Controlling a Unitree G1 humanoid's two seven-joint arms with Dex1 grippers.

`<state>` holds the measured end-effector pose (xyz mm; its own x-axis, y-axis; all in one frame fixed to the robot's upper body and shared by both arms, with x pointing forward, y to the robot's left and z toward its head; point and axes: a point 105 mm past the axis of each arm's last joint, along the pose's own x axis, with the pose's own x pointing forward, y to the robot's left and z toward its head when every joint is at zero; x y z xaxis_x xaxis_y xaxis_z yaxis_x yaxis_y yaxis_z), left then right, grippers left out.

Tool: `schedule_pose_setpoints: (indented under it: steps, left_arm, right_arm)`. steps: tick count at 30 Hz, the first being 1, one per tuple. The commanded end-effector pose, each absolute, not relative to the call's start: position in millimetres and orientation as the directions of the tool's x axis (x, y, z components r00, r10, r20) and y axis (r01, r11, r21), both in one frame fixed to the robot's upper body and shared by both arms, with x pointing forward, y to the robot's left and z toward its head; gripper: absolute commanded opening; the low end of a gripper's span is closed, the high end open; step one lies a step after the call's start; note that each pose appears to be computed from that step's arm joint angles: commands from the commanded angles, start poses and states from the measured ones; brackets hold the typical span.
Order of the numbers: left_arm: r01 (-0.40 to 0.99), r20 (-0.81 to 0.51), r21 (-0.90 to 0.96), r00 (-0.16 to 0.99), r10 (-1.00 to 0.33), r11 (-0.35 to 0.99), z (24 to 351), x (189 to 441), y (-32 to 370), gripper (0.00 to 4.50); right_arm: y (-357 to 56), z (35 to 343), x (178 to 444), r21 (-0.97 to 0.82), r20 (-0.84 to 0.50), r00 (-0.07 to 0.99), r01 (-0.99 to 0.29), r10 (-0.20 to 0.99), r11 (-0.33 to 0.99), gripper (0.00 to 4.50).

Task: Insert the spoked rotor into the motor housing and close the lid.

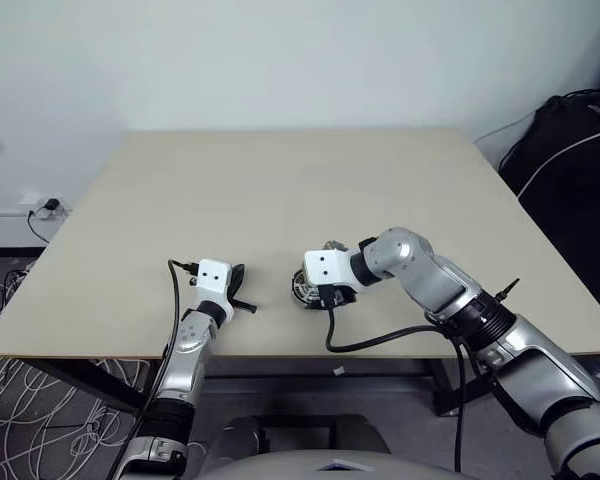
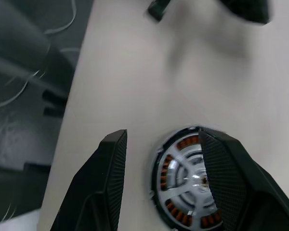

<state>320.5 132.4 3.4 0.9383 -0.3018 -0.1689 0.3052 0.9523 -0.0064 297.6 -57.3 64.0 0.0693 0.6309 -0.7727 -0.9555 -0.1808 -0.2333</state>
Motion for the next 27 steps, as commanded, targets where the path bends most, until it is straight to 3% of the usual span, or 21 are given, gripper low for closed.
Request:
schedule_pose_setpoints:
  steps: [1, 15, 26, 27]
  left_arm:
    - [0.306, -0.118, -0.002, 0.945, -0.304, 0.952, 18.2, 325.0, 131.9, 0.0]
    - [0.302, -0.116, -0.003, 0.947, -0.3, 0.953, 18.0, 324.7, 131.5, 0.0]
    - [0.306, -0.117, -0.003, 0.945, -0.305, 0.952, 18.0, 324.7, 130.0, 0.0]
    - [0.307, -0.117, -0.004, 0.945, -0.305, 0.952, 18.1, 324.7, 129.9, 0.0]
  right_arm:
    - [-53.4, 65.8, 294.4, -0.255, -0.782, 0.063, -0.94, 0.62, -0.226, 2.56]
    - [-72.7, 34.4, 313.1, -0.228, -0.846, 0.105, -0.958, 0.523, -0.175, 2.56]
    - [-82.4, 31.6, 321.7, -0.231, -0.856, 0.132, -0.963, 0.5, -0.141, 2.56]
    - [-82.8, 30.7, 321.7, -0.231, -0.858, 0.132, -0.963, 0.497, -0.142, 2.38]
